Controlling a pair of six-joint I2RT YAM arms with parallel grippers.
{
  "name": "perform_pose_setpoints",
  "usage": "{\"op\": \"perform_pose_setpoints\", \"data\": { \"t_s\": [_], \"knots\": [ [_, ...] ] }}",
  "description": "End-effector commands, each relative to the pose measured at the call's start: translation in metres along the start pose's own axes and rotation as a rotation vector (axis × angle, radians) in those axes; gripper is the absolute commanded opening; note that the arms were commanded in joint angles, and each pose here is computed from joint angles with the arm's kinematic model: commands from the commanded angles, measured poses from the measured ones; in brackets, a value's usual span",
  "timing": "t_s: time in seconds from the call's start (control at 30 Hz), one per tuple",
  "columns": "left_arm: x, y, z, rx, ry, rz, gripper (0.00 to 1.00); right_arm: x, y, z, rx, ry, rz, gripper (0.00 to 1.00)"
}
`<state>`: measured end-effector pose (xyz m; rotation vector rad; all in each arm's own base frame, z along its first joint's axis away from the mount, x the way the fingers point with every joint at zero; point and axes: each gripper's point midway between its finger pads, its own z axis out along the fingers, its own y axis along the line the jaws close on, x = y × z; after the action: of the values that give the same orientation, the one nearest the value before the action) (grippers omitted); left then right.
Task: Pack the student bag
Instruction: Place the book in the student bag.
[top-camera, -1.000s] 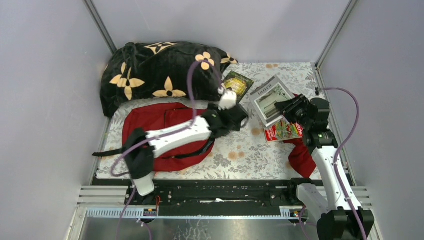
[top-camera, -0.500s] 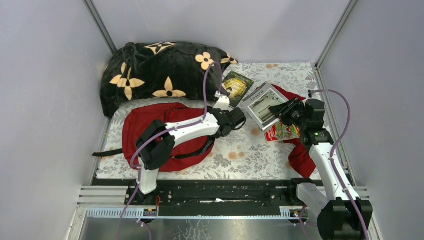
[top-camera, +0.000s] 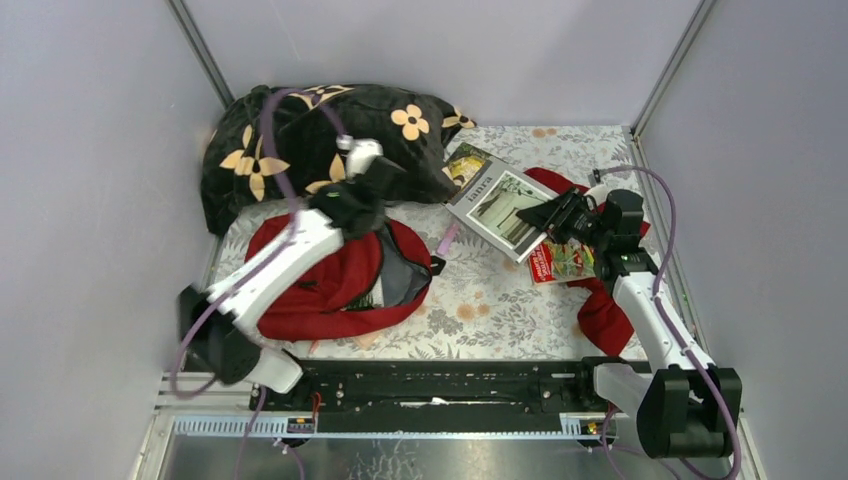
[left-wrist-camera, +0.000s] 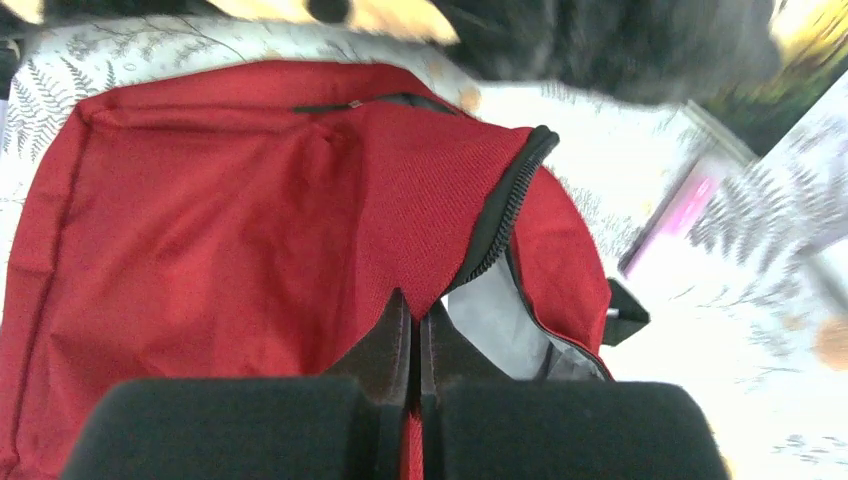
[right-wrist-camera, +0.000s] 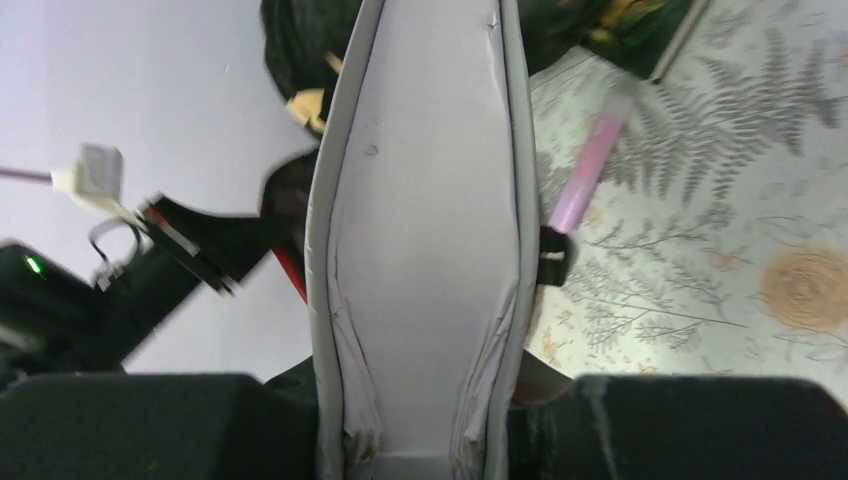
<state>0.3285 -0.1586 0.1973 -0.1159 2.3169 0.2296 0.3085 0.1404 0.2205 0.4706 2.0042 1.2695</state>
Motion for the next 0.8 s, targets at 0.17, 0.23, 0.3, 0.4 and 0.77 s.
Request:
{"op": "perform_pose_setpoints", "data": {
  "t_s": [0.17, 0.23, 0.3, 0.4, 0.77],
  "knots": [
    [-0.052, 0.038, -0.049, 0.452, -0.107, -0.173, 0.0, 0.107, 0.082, 0.024, -0.348, 0.452, -0.169, 0.06],
    [-0.05, 0.036, -0.052, 0.485, -0.107, -0.193, 0.0, 0.123, 0.083, 0.031, -0.367, 0.496, -0.144, 0.06],
    [-0.047, 0.035, -0.052, 0.511, -0.111, -0.204, 0.0, 0.129, 0.077, 0.042, -0.364, 0.52, -0.11, 0.06],
    [-0.041, 0.025, -0.057, 0.593, -0.11, -0.171, 0.0, 0.137, 0.07, 0.061, -0.33, 0.568, -0.098, 0.06],
    [-0.057, 0.031, -0.072, 0.609, -0.197, -0.165, 0.0, 0.189, 0.08, 0.103, -0.327, 0.826, -0.094, 0.11]
  ]
}}
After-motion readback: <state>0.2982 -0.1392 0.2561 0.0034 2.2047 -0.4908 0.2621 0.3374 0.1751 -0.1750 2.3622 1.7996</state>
